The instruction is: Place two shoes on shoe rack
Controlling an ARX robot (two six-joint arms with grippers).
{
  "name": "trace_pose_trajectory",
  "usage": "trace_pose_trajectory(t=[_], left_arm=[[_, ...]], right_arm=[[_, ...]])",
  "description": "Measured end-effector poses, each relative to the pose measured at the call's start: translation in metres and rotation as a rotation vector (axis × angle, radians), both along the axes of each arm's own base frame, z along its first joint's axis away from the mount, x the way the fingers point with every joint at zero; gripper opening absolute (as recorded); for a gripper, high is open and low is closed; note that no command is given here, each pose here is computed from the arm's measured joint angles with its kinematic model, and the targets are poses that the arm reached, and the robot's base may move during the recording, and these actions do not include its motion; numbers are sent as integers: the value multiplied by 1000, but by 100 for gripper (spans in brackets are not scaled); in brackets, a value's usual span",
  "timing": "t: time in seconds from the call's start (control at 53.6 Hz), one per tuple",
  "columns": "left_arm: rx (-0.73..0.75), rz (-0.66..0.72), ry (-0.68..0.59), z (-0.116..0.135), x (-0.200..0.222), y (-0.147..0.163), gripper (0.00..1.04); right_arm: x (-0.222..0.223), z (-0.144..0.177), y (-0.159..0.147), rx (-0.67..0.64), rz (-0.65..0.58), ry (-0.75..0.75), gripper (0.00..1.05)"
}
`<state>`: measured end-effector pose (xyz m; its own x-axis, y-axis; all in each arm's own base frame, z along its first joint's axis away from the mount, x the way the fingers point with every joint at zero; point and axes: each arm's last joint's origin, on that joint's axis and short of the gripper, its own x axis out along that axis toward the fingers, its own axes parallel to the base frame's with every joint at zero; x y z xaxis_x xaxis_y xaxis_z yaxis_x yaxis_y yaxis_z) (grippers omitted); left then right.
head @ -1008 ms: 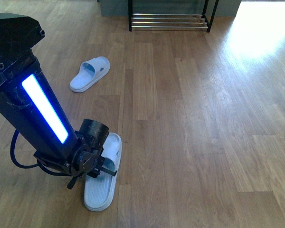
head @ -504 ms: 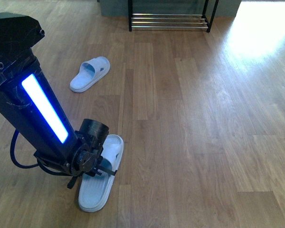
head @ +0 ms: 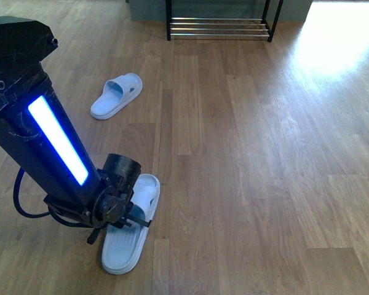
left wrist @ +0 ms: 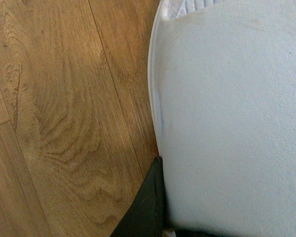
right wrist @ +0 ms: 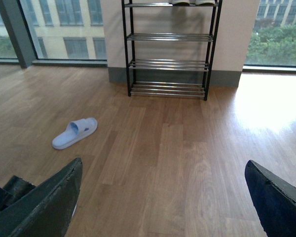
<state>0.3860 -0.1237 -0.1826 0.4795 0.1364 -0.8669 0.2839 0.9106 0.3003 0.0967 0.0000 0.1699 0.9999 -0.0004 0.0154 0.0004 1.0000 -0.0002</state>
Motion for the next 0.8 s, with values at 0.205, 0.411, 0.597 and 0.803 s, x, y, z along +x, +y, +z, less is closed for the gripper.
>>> trace_pose_trajectory(t=[0.205, 0.411, 0.597, 0.803], left_arm=[[0, 0, 0, 0, 0, 0, 2], [0, 0, 0, 0, 0, 0, 2], [0, 0, 0, 0, 0, 0, 2], [88, 138, 123, 4, 8, -1, 2]], right_arm=[[0, 0, 0, 0, 0, 0, 95], [0, 0, 0, 0, 0, 0, 95], [0, 0, 0, 0, 0, 0, 95], [0, 0, 0, 0, 0, 0, 95]])
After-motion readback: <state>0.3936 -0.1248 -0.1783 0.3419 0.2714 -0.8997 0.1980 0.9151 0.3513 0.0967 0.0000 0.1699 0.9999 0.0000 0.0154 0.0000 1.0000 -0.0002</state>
